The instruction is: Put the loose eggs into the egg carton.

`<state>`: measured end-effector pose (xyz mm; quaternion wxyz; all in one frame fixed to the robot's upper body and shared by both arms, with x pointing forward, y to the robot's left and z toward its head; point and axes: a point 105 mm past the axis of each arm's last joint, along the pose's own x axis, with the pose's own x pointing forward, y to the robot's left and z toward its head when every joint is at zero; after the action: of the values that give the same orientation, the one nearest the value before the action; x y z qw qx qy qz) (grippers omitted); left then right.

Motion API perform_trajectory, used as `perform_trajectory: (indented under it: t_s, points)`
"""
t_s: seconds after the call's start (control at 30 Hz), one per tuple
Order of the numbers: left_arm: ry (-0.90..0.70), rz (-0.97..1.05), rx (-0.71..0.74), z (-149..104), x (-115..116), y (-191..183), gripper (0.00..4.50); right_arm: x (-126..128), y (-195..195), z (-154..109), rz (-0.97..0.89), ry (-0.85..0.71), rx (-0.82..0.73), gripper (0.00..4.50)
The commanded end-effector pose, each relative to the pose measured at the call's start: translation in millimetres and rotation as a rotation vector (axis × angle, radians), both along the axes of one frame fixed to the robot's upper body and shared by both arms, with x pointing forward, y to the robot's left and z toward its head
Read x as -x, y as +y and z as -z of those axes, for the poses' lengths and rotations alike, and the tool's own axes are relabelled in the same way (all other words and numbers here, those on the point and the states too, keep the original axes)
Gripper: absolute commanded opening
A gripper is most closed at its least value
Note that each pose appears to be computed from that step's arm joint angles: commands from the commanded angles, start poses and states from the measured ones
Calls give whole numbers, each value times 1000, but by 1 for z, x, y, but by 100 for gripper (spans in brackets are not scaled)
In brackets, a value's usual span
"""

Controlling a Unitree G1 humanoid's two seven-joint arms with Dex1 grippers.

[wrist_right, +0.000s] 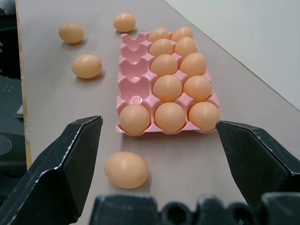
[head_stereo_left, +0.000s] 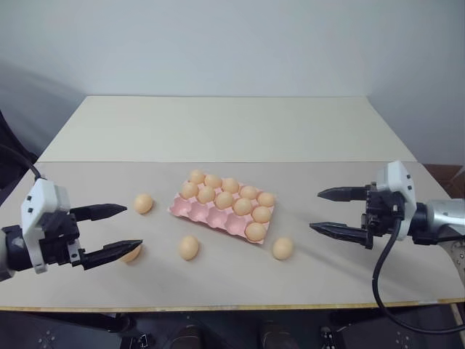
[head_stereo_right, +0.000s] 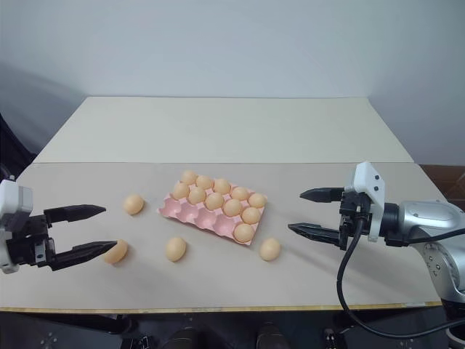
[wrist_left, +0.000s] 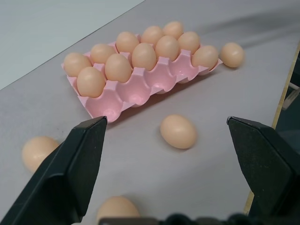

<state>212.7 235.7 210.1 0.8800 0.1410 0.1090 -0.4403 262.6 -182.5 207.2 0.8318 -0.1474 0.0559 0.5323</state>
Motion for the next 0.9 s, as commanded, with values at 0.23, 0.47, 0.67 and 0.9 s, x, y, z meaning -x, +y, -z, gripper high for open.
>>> perform_trajectory:
  t_s: [0.23, 0.47, 0.67, 0.9]
  points:
    - [-50, 17, 1, -14, 1, 1, 445, 2, 0, -15, -13, -52, 1, 450]
    - [-46, 38, -3, -16, 0, 2, 445, -2, 1, -16, -19, -63, 14, 450]
    - [-18, 105, -3, -13, -1, -3, 445, -5, -3, -23, -8, -72, 52, 450]
    - [11, 225, -6, -11, -6, -16, 445, -2, -1, -4, -38, -59, 200, 450]
